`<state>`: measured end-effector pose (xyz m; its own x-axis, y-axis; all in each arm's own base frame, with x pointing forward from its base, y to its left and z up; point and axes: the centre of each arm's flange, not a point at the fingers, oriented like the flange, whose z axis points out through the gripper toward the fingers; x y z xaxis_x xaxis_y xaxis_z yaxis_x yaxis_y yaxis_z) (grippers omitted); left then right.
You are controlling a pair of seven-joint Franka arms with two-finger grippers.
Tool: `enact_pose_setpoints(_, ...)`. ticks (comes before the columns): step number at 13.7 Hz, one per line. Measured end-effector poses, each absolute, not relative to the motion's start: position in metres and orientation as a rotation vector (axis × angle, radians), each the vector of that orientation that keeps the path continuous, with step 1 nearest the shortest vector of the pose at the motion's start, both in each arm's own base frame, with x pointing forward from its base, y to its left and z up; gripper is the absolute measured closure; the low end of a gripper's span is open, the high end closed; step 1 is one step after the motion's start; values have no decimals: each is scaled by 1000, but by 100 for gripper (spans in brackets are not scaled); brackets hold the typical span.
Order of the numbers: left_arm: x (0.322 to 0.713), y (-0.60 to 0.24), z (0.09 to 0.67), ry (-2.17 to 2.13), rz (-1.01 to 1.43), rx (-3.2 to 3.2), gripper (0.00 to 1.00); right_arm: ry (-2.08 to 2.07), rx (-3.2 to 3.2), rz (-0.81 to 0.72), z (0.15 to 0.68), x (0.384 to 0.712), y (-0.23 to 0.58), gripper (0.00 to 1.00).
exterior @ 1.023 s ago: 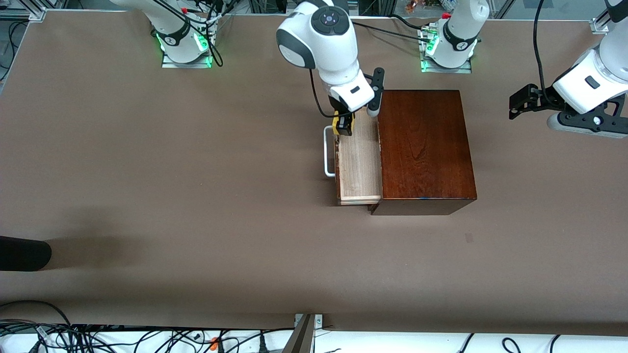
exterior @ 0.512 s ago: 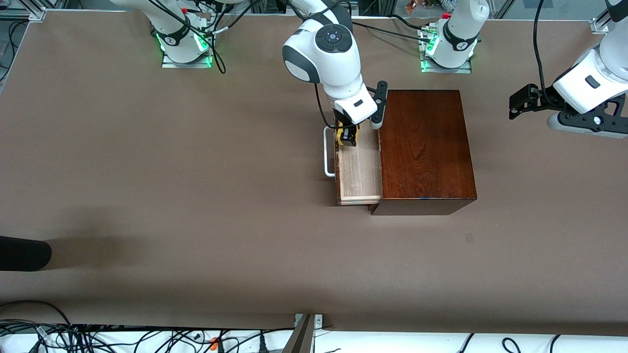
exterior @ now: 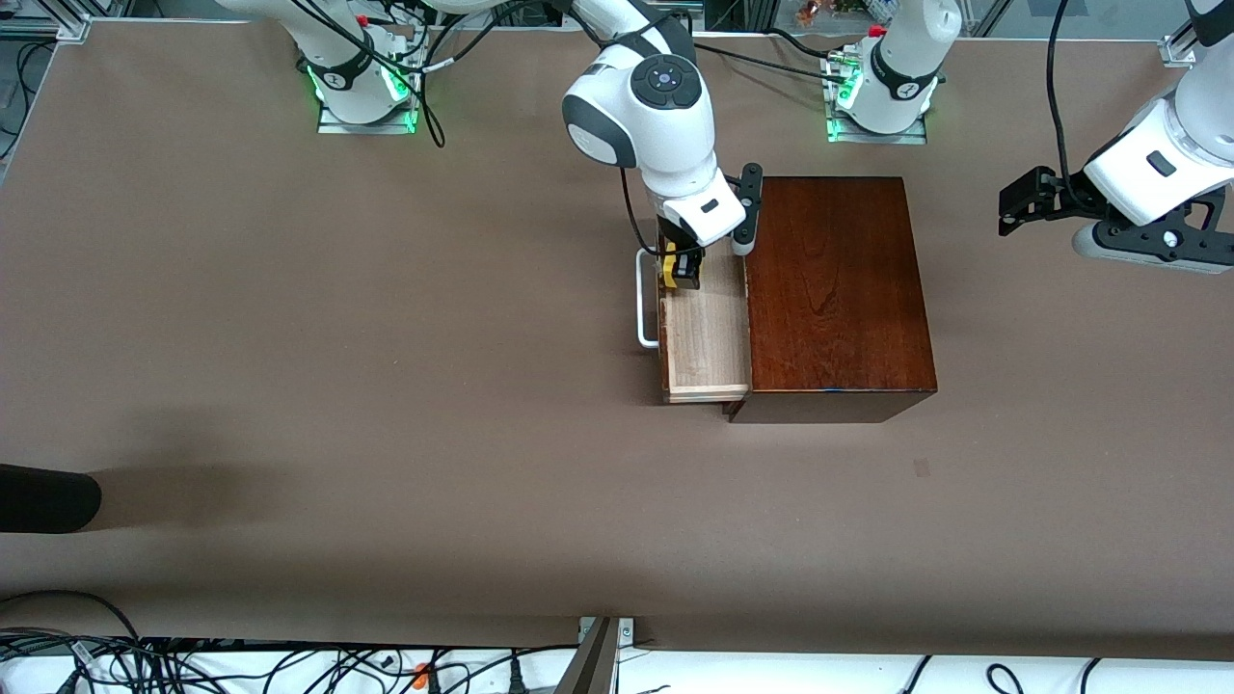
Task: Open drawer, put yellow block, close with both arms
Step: 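Lower the cube into the drawer and open the right gripper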
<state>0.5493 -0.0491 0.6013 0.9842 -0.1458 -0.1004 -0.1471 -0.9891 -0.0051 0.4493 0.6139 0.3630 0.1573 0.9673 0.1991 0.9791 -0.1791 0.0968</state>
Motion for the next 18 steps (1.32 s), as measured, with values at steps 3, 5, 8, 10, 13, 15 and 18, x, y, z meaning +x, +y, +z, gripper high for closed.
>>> enact_pose_setpoints(3,549,-49,601,230,156,-3117,0,-1986,-2343,-318,355,445,617,44)
enact_pose_setpoints(5,549,-49,601,230,156,-3117,0,-1992,-2342,-308,350,443,619,44)
enact_pose_setpoints(8,549,-49,602,230,156,-3117,0,-1996,-2340,-304,347,442,620,44)
enact_pose_setpoints(10,550,-49,601,230,156,-3117,0,-1997,-2339,-303,347,441,620,44)
enact_pose_setpoints(13,550,-49,602,230,156,-3117,0,-1997,-2339,-303,346,441,621,44)
enact_pose_setpoints(15,550,-49,602,231,156,-3117,0,-1998,-2337,-304,345,441,622,44)
enact_pose_setpoints(18,550,-49,602,231,156,-3117,0,-2001,-2334,-306,342,441,624,44)
